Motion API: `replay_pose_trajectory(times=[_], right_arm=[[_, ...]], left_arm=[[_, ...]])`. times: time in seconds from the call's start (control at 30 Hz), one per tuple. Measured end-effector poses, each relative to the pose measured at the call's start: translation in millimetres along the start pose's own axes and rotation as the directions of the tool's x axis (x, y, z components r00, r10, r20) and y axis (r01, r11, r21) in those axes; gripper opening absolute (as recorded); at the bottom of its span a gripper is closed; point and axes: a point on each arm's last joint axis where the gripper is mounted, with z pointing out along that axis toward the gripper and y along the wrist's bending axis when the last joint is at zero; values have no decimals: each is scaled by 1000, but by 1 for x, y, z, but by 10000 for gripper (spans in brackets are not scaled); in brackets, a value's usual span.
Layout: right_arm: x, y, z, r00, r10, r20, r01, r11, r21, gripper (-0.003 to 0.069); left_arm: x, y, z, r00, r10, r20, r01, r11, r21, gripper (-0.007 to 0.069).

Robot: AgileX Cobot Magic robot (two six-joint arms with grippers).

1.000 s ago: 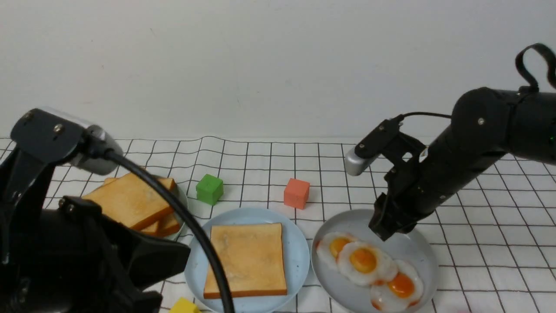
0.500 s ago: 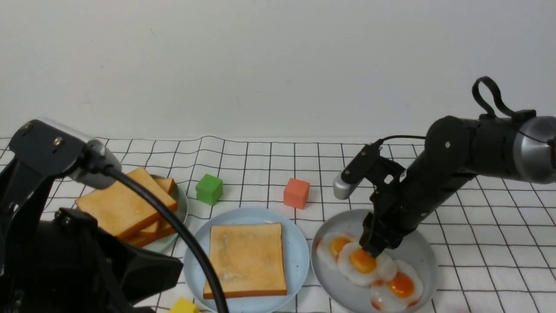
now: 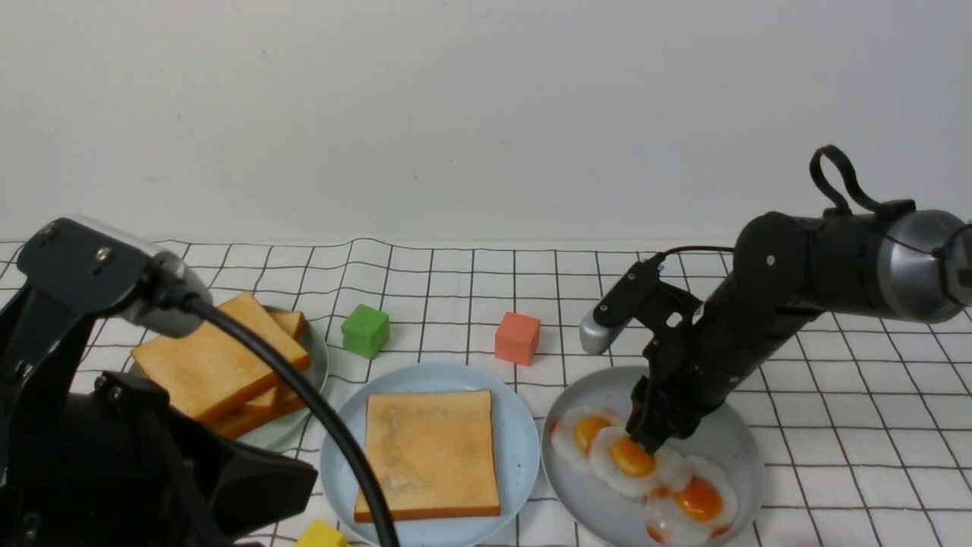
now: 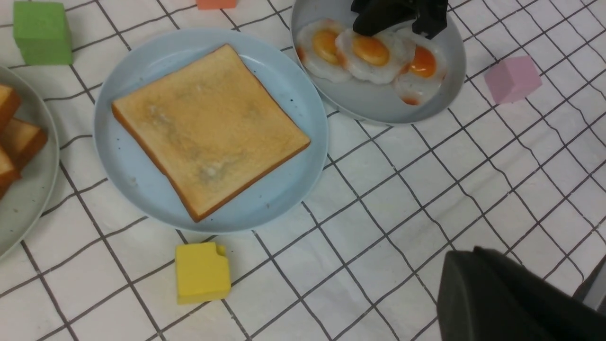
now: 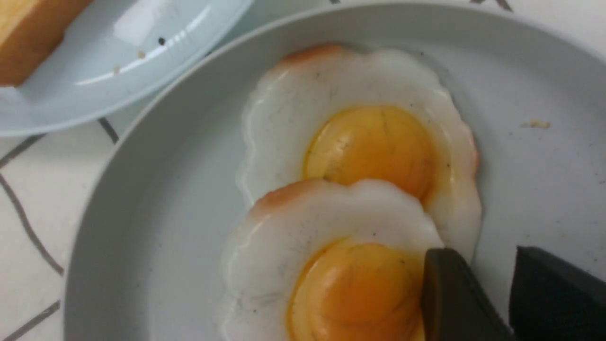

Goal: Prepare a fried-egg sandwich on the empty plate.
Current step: Use the right arm to grab a fried egg, then use the right arm to place the fried egg on the slice of bread in the middle

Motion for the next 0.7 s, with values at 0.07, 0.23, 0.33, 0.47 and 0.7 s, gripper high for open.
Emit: replay_pose_trajectory(times=[0.07,0.23,0.33,0.47,0.7], right_arm=[[0,1,1,1000,-3,-9,3,1000,-14,153],[1,1,1,1000,-11,-13,11,1000,-22,4],[2,-2,-1,1000,6,-9,-6,1000,-28,4],[5,-4,-11,999,12,-33,-13,999,-53,3],[-26,-5,-74,996,54,75,-50,997,-53,2]], left_arm=[[0,0,0,1000,-3,0,3,1000,0,-13],[0,0,0,1000,-7,0,7,1000,0,-13],[0,1,0,1000,3,0,-3,1000,-9,-13],[2,1,-6,1000,20,1,-20,1000,-22,-12],[16,3,-37,1000,-9,21,11,996,-86,-7]])
